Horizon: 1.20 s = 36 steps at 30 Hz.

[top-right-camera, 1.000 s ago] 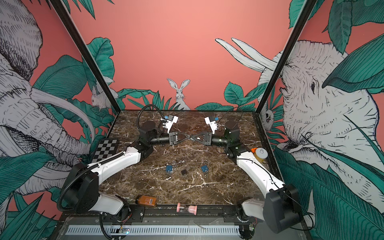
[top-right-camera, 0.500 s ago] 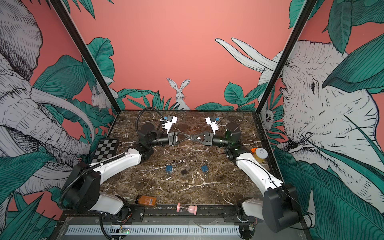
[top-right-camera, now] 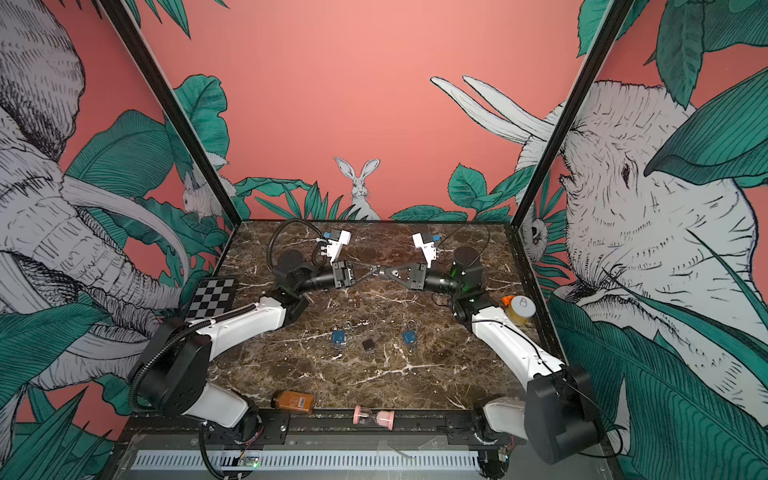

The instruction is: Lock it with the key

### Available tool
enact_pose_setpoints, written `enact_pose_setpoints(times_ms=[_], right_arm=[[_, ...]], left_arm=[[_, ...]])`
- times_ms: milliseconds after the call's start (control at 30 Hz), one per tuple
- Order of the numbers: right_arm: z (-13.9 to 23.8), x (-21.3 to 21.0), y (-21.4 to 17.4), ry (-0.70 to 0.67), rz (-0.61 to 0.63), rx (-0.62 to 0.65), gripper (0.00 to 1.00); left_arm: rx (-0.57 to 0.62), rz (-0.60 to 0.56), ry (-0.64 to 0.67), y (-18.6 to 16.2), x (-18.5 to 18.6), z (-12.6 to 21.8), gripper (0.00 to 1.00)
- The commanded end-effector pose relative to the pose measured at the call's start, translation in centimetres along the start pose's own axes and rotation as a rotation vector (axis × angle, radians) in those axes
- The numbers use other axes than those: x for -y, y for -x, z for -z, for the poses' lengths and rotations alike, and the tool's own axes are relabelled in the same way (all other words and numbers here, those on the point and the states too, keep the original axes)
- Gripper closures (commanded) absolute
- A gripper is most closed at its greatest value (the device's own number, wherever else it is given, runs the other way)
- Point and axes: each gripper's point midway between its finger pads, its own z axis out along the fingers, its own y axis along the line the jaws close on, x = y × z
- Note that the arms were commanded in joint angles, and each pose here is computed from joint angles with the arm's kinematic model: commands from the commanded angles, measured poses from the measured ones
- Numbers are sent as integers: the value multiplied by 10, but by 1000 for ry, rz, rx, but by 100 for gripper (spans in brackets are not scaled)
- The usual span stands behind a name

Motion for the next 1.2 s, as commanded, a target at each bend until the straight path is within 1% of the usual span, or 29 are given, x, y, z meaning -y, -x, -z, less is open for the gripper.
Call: enact_pose_setpoints(times_ms=[0,200,267,300,367,767,1033,1167], right_arm=[[2,-8,7,22,35,32,100],[2,-6,7,22,25,36,100],[3,-6,7,21,24,39,100],[3,-6,6,22,22,39,100],[3,-6,6,23,21,38,100],[4,-15,0,45,34,19,100],[4,-17,-4,41,42,6,100],[2,-13,-6,31,39,0,100]], left_arm=[[-13,-74,-40,6,20,-1,100],[-39,-93,-34,2,21,-1,99],[-48,-113,-45,-1,27,-2,76],[-49,-121,-44,-1,28,-2,71],[-53,-133,-39,-2,30,-2,65],[-62,-135,-52,-2,34,-6,69],[-101,-139,-36,-12,30,-15,69],[-104,-139,-39,-12,31,-16,72]])
